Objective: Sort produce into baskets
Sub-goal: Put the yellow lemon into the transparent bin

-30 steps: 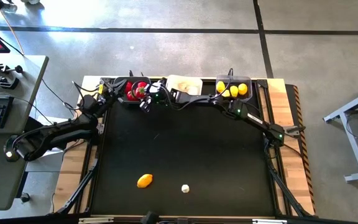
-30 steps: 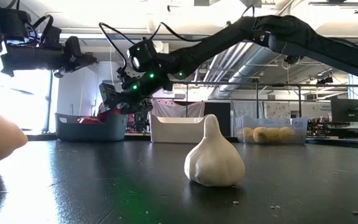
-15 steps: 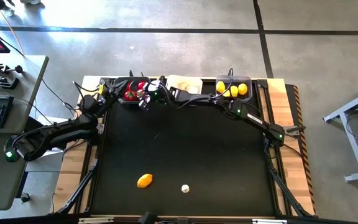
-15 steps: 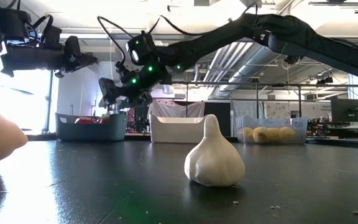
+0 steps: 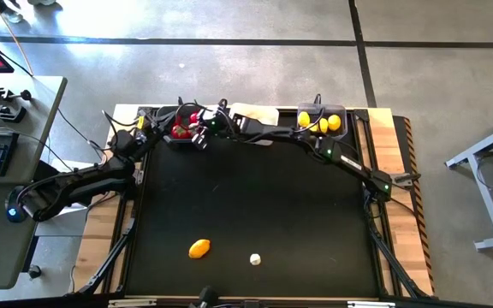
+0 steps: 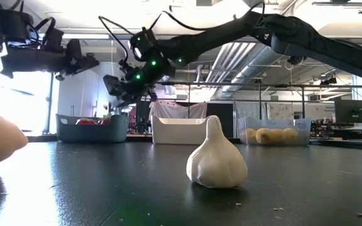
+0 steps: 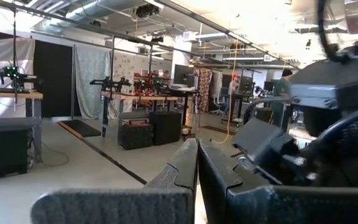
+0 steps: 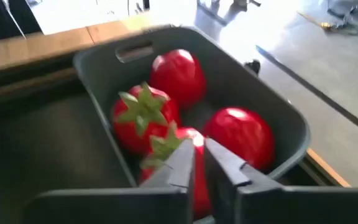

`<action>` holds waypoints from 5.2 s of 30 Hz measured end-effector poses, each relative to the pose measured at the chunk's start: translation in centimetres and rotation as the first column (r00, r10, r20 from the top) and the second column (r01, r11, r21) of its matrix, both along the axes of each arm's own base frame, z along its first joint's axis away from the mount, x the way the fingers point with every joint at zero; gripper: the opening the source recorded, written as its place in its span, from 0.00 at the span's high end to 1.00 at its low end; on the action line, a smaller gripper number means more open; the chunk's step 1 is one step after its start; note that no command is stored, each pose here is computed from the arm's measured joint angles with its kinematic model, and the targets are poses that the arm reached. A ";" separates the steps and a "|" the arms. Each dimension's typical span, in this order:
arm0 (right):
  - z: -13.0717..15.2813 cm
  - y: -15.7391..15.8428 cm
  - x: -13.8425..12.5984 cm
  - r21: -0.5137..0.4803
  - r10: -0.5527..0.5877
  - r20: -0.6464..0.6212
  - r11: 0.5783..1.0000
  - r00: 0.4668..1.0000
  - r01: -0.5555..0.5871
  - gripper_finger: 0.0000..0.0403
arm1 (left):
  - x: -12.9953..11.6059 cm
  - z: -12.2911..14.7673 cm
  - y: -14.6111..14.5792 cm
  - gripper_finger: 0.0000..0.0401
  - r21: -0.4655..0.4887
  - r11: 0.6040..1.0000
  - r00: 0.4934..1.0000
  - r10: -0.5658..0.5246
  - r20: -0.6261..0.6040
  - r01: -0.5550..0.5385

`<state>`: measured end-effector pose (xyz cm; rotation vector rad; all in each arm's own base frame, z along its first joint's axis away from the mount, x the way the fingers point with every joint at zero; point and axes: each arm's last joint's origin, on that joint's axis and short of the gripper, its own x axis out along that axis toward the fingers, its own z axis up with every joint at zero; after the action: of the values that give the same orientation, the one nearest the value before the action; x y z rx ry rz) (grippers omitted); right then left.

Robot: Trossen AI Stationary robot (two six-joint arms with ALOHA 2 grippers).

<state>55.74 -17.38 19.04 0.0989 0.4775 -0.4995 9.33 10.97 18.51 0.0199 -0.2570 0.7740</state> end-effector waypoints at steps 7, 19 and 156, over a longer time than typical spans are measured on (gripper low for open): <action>0.0 -1.3 -0.8 0.035 -0.052 -0.027 0.998 0.998 0.053 0.96 | 0.1 -0.4 0.1 1.00 -0.033 0.999 1.000 0.000 -0.027 -0.001; 1.3 -0.9 -1.7 -0.022 -0.093 -0.129 0.996 0.987 0.091 1.00 | 0.1 -0.7 0.1 1.00 -0.061 0.998 0.999 -0.001 -0.051 -0.002; -4.9 13.6 -19.0 -0.126 -0.106 0.140 0.984 0.984 0.124 1.00 | 18.2 -1.0 -30.5 0.33 -0.706 0.468 0.277 -0.692 -0.666 -0.531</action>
<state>36.74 -3.83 14.12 0.0299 0.3080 -0.6336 27.55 -19.58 17.53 -0.5572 1.4981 0.5161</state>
